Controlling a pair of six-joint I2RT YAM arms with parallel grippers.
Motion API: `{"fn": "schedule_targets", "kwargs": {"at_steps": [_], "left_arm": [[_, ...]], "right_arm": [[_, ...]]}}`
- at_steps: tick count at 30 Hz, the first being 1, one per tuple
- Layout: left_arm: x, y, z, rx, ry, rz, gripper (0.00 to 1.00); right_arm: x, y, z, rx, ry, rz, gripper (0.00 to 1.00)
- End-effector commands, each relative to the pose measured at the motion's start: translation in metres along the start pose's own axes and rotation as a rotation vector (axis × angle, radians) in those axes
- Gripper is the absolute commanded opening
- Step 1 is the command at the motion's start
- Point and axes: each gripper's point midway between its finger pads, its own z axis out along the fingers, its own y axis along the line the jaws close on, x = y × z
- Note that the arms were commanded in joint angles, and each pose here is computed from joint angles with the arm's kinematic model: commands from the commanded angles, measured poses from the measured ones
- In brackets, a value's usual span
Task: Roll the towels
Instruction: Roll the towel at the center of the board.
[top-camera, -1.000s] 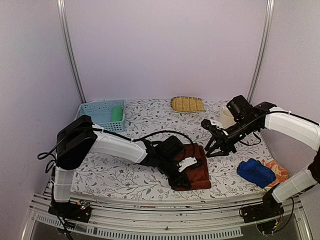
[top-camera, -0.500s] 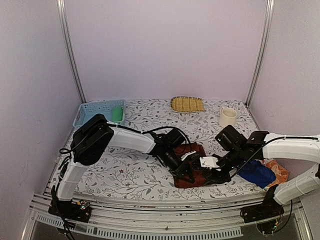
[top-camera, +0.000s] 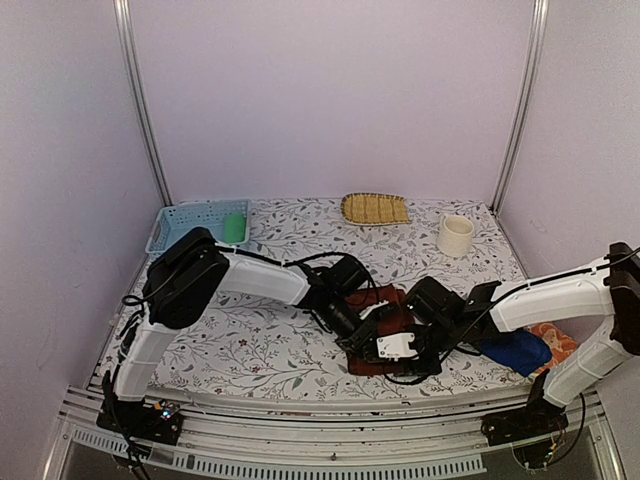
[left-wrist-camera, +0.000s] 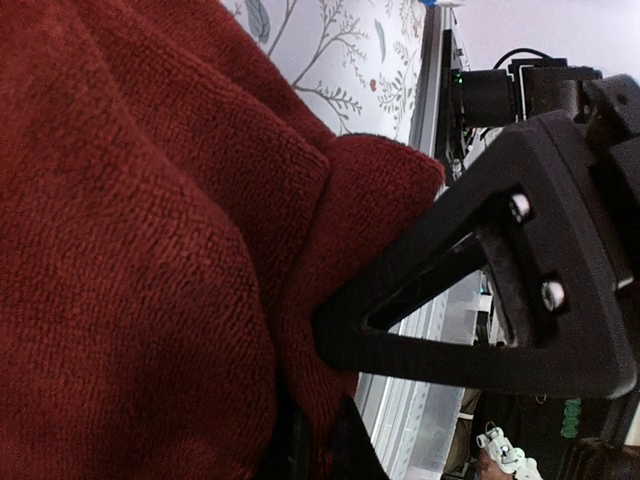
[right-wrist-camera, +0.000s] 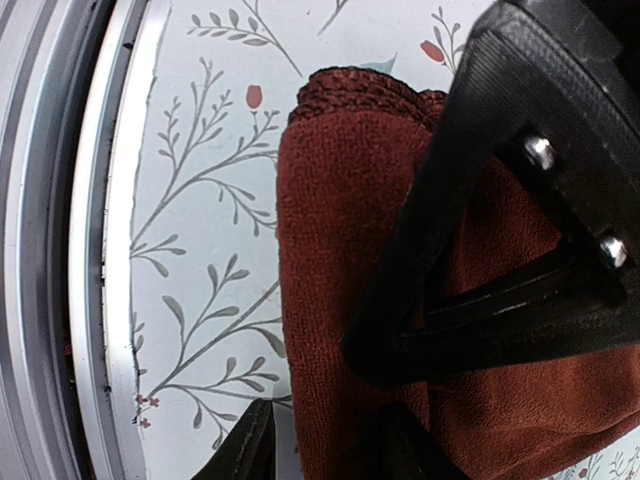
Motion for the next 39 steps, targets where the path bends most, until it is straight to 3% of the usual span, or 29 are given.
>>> {"fn": "schedule_targets", "kwargs": {"at_steps": [1,5,9,11,17,22,25,30,39], "left_arm": [[0.016,0.033,0.001,-0.052,0.030,-0.118,0.00],[0.014,0.036,-0.002,-0.049,0.029,-0.117,0.00],[0.000,0.034,-0.015,-0.062,-0.011,-0.075,0.13],[-0.012,0.025,-0.031,-0.099,-0.063,-0.017,0.20],[-0.025,0.011,-0.101,-0.298,-0.331,0.125,0.36],[0.000,-0.005,-0.146,-0.462,-0.547,0.249,0.39],[0.018,-0.030,-0.155,-0.557,-0.638,0.442,0.43],[0.048,-0.059,-0.123,-0.752,-0.565,0.743,0.44],[0.044,-0.074,-0.047,-0.834,-0.331,1.034,0.46]], "right_arm": [[0.019,-0.003,0.017,0.042,0.090,-0.006,0.38],[0.029,-0.006,0.024,0.064,0.133,-0.009,0.37],[0.043,0.005,0.034,0.005,0.193,0.005,0.12],[0.042,0.013,0.033,-0.041,0.190,0.020,0.06],[0.013,0.041,0.015,-0.249,0.106,0.104,0.03],[-0.008,0.050,-0.001,-0.468,0.025,0.269,0.03],[-0.016,0.043,-0.010,-0.620,-0.031,0.414,0.03],[-0.012,0.020,-0.010,-0.748,-0.061,0.585,0.03],[0.008,0.014,0.011,-0.912,-0.012,0.750,0.03]]}}
